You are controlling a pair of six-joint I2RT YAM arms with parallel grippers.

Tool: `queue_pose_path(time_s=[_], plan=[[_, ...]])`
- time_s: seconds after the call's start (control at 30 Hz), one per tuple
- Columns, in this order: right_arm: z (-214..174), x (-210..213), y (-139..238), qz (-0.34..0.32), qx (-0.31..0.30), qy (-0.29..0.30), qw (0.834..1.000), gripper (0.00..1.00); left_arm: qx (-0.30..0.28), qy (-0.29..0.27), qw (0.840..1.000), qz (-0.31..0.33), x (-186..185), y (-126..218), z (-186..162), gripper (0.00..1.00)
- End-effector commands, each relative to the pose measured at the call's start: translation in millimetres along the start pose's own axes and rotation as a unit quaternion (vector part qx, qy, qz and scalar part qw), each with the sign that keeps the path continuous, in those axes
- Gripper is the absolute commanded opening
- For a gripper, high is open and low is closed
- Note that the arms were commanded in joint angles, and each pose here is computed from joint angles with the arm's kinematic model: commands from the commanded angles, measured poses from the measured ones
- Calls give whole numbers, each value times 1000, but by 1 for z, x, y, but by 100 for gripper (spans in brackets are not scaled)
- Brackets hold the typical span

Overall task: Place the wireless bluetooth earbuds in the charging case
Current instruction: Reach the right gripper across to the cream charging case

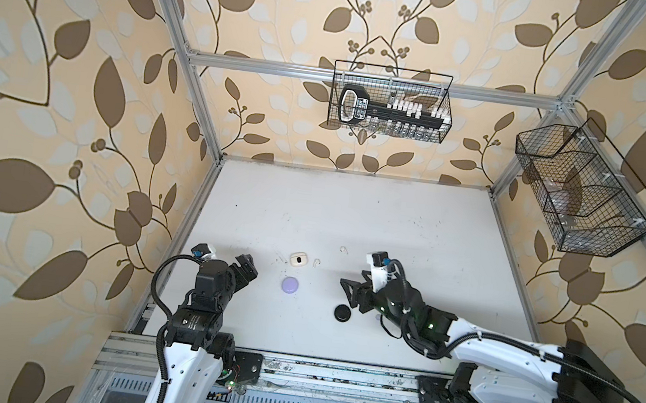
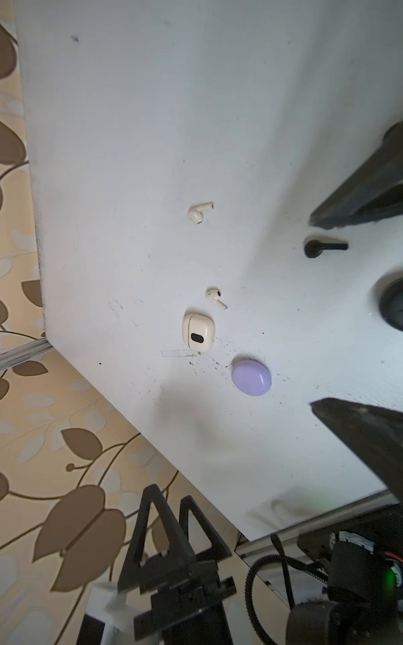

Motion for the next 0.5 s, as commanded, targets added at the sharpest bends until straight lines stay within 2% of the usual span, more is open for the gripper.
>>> queue_pose_path(time_s=[0.0, 0.2, 0.47], plan=[[11, 14, -27, 14, 33, 20, 999, 76, 8, -2, 1000, -5, -3, -4, 0, 99], [29, 19, -91, 29, 69, 9, 997, 75, 27, -6, 1000, 0, -5, -8, 0, 99], [32, 24, -177, 39, 134, -1, 990, 73, 24, -6, 1000, -12, -5, -7, -1, 99]])
Point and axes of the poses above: each gripper's point midway between its finger pads, its own y axis back along the fingers, its own x axis along the line the jaws close on, z = x × y, the point moved 10 cm from there along y, back along the fingers, and after that the axes turned 1 degree about y, right-handed, at the moved point
